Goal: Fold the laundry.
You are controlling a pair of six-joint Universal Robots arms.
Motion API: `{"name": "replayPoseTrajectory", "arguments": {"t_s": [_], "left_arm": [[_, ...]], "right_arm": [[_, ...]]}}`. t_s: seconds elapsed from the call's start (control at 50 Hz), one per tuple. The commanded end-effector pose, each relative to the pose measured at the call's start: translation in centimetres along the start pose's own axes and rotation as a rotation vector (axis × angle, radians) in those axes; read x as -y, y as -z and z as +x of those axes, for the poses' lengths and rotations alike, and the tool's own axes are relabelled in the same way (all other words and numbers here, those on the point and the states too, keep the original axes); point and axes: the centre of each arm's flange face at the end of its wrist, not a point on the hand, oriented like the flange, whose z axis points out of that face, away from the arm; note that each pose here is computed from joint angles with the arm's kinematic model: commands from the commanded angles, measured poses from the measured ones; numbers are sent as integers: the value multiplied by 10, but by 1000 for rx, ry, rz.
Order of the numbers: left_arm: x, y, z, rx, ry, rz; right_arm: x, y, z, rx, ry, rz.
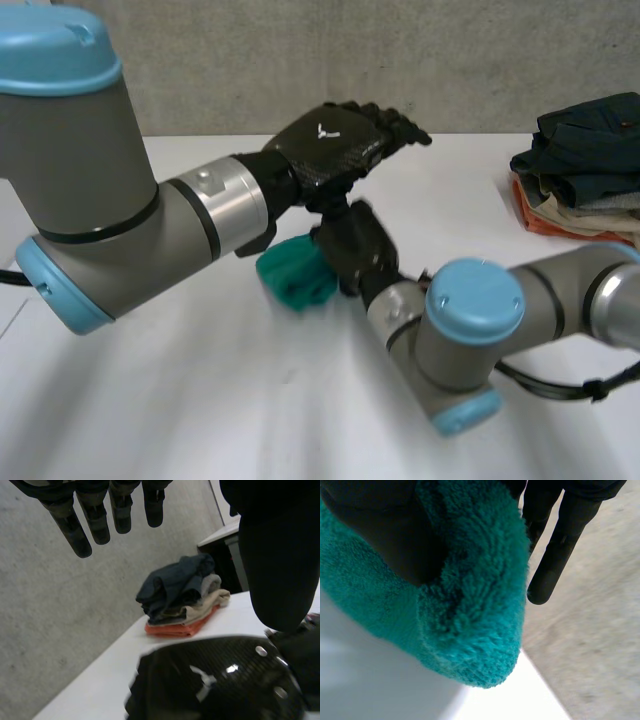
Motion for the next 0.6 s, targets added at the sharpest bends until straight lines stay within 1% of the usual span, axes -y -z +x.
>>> {"name": "replayPoseTrajectory", "arguments": {"t_s": [0.02,0.04,0.06,0.12,0.14,0.18,0.2,0.22,0.26,0.28,0.34,0.36,0.4,0.42,0.48,0.5,0.56,0.58,0.6], "left_arm": [[23,-2,-8,35,-38,71],[29,-3,-11,56,-46,91],[32,-3,-13,68,-49,103],[47,0,-19,114,-58,157],[51,0,-21,127,-59,172],[56,2,-23,143,-54,199],[58,2,-23,146,-52,207],[59,2,-24,147,-47,210],[57,2,-23,146,-35,208],[57,2,-23,145,-33,207],[51,2,-22,144,-23,188],[49,2,-21,141,-21,182],[44,2,-19,134,-14,168],[42,2,-18,133,-12,166],[38,1,-16,128,-9,155],[37,0,-16,127,-7,151],[32,-1,-14,122,0,138],[31,-1,-12,117,1,136],[29,-2,-11,115,2,130]], "right_arm": [[29,-34,71,-177,25,122],[35,-37,82,-203,28,146],[45,-44,106,-257,27,187],[59,-52,151,-363,20,272],[66,-54,183,-432,8,336],[72,-54,216,-502,2,409],[74,-53,232,-533,2,442],[71,-49,265,-591,10,485],[61,-43,293,-633,30,497],[50,-37,318,-672,54,496],[29,-28,351,-714,90,478],[10,-25,362,-723,103,448],[-14,-22,373,-719,109,410],[-37,-19,380,-699,103,380],[-77,-16,384,-639,75,328],[-107,-12,384,-595,43,288],[-149,-4,378,-535,-8,225],[-174,3,374,-508,-38,181],[-184,7,373,-498,-48,161]]}}
